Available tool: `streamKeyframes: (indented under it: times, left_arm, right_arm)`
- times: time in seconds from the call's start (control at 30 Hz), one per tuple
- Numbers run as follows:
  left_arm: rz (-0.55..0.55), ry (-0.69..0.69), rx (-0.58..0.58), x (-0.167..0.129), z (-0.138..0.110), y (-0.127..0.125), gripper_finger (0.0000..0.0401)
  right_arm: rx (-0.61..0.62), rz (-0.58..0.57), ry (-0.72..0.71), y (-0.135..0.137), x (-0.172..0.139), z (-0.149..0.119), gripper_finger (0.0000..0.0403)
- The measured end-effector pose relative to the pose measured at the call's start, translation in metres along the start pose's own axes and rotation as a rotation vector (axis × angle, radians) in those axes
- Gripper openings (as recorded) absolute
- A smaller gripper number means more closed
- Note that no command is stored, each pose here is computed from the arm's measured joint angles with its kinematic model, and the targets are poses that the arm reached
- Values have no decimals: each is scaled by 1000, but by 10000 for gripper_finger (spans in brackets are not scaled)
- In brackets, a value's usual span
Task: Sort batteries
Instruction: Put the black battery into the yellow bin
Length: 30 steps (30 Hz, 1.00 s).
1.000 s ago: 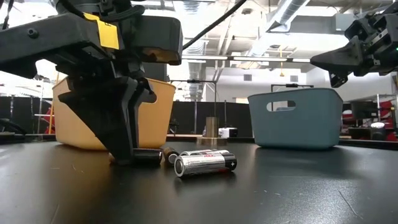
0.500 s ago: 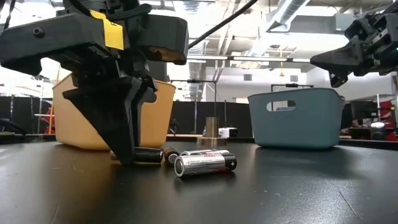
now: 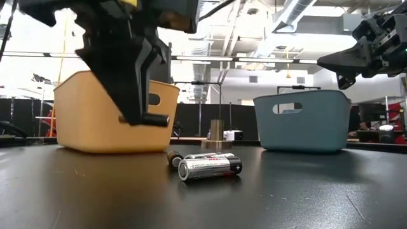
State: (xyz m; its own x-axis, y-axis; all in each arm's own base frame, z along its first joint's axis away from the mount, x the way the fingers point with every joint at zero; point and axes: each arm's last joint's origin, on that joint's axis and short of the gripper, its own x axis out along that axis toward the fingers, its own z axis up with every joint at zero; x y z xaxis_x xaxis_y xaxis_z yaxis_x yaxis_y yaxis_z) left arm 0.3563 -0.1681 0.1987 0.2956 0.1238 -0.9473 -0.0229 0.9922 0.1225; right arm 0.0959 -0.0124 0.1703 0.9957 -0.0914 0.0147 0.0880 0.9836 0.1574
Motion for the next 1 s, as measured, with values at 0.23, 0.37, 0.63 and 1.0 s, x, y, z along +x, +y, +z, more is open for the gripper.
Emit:
streamKeyframes:
  times: [0.23,0.37,0.63,1.0]
  left_arm:
    - [80,13,14,-31,6,4,40]
    - [115,-44,-11,-56,4,12,40]
    - [203,-120,-93,-107,-11,40,40]
    - [284,-53,-288,-138,-26,96,40]
  right_arm:
    - [0,0,0,0,0,0,35]
    - [0,0,0,0,0,0,35]
    - [1,0,0,0,0,0,35]
    - [1,0,0,0,0,0,35]
